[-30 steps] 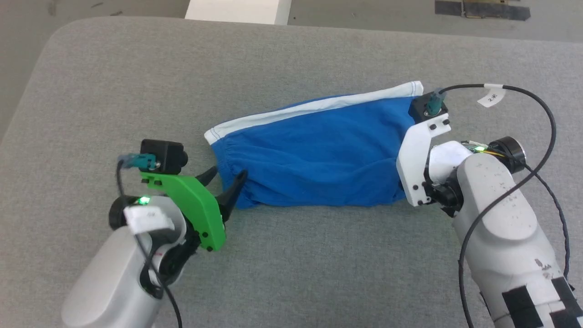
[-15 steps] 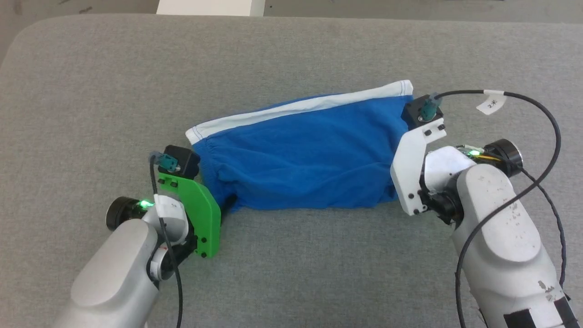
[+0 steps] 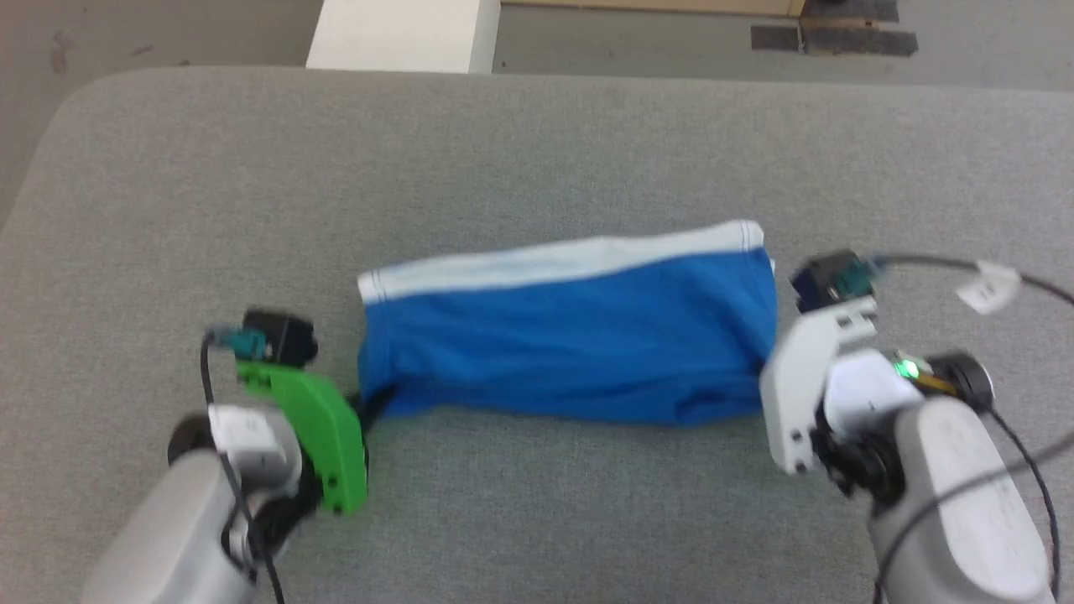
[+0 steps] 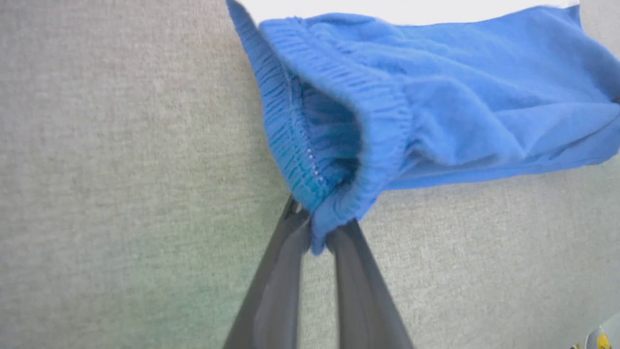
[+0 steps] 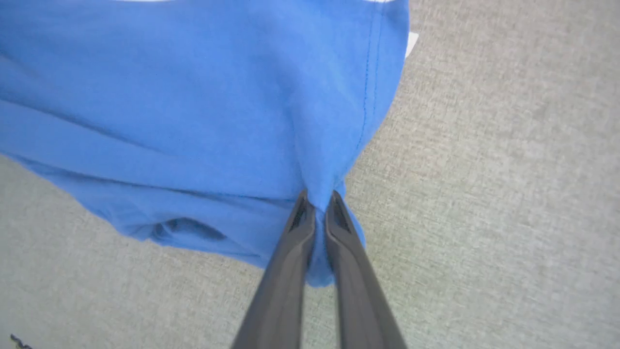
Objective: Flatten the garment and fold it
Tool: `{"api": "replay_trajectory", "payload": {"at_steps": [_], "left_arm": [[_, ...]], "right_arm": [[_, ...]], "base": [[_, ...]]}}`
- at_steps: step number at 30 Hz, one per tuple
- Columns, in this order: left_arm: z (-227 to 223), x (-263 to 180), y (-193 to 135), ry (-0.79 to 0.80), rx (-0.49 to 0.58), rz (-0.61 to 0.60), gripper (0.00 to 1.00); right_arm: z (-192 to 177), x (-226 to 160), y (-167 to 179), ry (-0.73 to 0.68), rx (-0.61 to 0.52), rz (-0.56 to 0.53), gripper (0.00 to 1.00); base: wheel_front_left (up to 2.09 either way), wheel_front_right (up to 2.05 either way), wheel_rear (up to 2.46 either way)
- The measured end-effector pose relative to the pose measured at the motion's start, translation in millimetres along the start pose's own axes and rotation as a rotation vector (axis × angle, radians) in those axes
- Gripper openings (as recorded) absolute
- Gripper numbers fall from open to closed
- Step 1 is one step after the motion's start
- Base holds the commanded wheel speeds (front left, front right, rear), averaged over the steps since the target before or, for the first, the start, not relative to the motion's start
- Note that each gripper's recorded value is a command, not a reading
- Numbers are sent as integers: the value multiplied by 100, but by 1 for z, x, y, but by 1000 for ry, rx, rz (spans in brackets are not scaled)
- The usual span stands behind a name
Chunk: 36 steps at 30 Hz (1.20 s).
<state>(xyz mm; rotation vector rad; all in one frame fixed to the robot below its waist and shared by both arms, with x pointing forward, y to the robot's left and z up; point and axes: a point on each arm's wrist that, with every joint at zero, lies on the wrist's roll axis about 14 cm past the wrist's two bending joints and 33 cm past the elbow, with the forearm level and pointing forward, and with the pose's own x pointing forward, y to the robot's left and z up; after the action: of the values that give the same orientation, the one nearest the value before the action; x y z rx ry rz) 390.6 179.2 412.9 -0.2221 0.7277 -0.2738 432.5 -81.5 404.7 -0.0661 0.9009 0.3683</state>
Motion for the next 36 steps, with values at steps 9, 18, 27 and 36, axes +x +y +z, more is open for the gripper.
{"api": "replay_trajectory", "payload": {"at_steps": [9,18,27,36], "left_arm": [[-63,-28,-15,133,-125,-18,15],[-46,-49,-14,42,-274,-21,100],[55,-110,49,-458,-234,177,100],[82,-122,66,-802,169,327,100]], "right_arm": [[-61,-35,2,16,136,29,0],[-74,-54,2,-54,249,66,100],[-37,-85,-29,-225,275,-11,100],[-19,-49,-33,-105,112,-94,100]], "base": [[0,0,0],[0,0,0],[0,0,0],[0,0,0]]}}
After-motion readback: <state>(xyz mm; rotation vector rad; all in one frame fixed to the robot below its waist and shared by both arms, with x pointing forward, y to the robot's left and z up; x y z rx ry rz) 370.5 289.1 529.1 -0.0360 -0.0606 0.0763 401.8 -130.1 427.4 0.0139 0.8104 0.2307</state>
